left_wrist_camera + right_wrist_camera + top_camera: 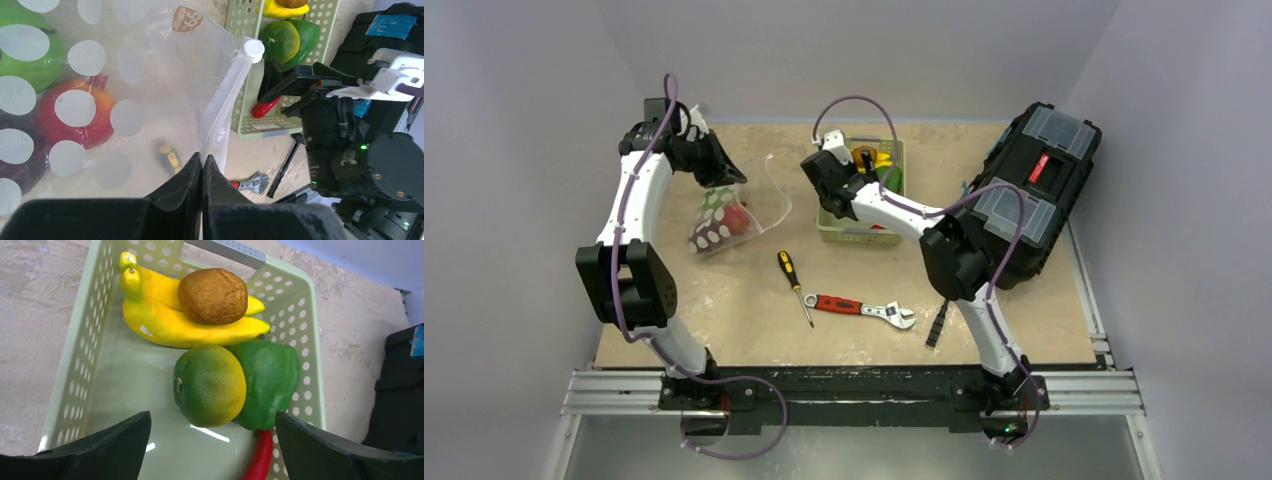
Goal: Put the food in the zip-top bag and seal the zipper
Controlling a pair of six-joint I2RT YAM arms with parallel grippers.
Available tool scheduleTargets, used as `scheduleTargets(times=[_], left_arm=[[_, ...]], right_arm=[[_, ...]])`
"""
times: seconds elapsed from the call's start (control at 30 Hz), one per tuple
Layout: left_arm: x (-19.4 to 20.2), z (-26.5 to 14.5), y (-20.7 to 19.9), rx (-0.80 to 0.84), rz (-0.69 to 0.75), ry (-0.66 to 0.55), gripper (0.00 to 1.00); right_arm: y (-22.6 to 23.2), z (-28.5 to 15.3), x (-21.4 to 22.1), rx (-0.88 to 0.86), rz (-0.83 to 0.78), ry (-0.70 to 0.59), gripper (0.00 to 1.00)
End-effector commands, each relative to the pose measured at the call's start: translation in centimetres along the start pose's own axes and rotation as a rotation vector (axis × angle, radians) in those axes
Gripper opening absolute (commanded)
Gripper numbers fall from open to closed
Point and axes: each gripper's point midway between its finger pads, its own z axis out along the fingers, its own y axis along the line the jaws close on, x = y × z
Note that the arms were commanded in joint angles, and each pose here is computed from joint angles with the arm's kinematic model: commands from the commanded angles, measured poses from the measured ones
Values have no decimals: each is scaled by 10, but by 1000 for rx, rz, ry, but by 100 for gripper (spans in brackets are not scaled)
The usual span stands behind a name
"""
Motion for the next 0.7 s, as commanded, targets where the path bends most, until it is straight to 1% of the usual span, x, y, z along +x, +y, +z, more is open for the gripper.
scheduleTargets(times=[0.0,0.33,0.43,0.6,0.67], left_arm=[[-5,-11,-10,38,12,-37,0],[-5,-11,-11,43,10,-35,0],[-5,-11,-11,43,12,-36,0],[-5,-10,-10,42,9,-34,0],[-5,-9,-10,41,9,-33,0]], right_arm=[[-10,1,-26,107,-13,-79,91],[-2,21,-15,188,-137,-112,89],[2,24,-15,188,-149,-134,85],[5,29,-9,192,-168,-138,72],[6,30,-8,189,-168,-138,71]])
